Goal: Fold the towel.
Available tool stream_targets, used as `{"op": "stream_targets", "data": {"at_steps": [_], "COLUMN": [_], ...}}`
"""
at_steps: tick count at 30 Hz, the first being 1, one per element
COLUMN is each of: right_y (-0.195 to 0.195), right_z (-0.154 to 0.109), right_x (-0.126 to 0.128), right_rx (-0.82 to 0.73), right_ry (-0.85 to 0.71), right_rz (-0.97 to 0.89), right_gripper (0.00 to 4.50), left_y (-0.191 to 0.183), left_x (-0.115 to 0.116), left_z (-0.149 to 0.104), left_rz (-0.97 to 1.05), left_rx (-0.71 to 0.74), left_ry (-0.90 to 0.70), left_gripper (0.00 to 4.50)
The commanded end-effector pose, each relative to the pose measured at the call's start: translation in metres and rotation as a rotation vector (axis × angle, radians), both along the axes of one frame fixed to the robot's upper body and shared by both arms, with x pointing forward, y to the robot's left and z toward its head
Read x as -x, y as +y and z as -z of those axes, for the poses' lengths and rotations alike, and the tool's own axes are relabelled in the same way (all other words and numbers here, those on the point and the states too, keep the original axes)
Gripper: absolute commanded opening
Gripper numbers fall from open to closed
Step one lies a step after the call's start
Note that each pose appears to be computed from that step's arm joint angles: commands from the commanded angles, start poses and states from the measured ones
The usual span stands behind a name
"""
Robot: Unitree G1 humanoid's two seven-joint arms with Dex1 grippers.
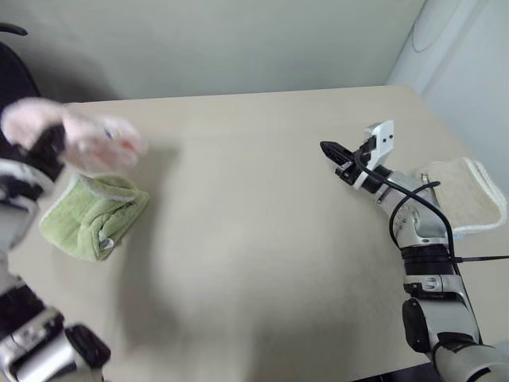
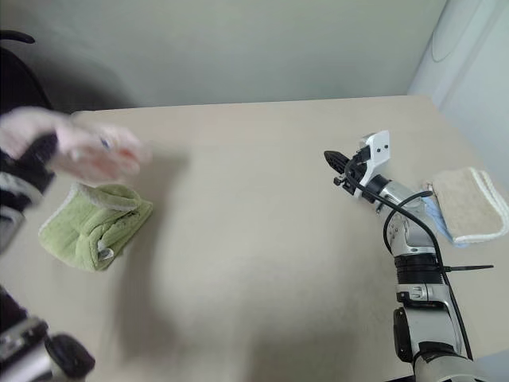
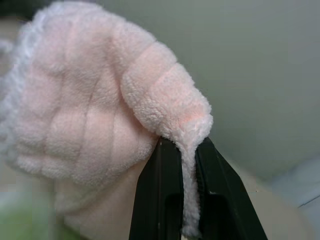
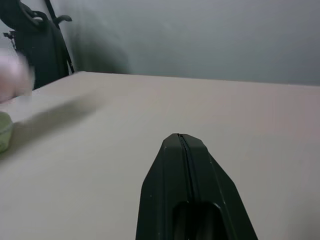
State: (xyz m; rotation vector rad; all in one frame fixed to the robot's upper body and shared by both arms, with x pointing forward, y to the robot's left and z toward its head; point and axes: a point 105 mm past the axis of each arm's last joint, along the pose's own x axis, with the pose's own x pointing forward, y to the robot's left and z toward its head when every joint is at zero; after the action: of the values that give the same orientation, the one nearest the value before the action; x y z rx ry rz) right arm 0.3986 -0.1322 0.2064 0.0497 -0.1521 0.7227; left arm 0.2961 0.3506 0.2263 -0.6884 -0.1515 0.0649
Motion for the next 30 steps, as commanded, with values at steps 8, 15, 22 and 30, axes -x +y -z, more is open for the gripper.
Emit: {"op": "stream_targets", "data": {"at_steps": [8, 15, 22, 30], "right_y": [0.007, 0.009, 0.011, 0.009], "right_z": [-0.017, -0.013, -0.011, -0.013], "right_x": [-0.002, -0.001, 0.001, 0.002], "right_rx": [0.015, 0.013, 0.002, -0.007], "right_ry": [-0.062, -0.054, -0.052, -0.049], "right_rz": [-0.030, -0.034, -0.032, -0.037], "right_gripper": [0.00, 0.00, 0.00, 0.00], "left_y": [-0.003, 0.008, 0.019, 0.054], "left_x": [0.045, 0.049, 0.064, 0.114], "left_z": [0.100, 0.084, 0.059, 0.060], "left_rz": [-0.132, -0.152, -0.147, -0.263], "left_rx": [0.178, 0.207, 0.148, 0.014], "left_ry": [0.129, 0.042, -0.029, -0.007], "left_gripper": [2.04, 4.49, 4.49, 4.49]}}
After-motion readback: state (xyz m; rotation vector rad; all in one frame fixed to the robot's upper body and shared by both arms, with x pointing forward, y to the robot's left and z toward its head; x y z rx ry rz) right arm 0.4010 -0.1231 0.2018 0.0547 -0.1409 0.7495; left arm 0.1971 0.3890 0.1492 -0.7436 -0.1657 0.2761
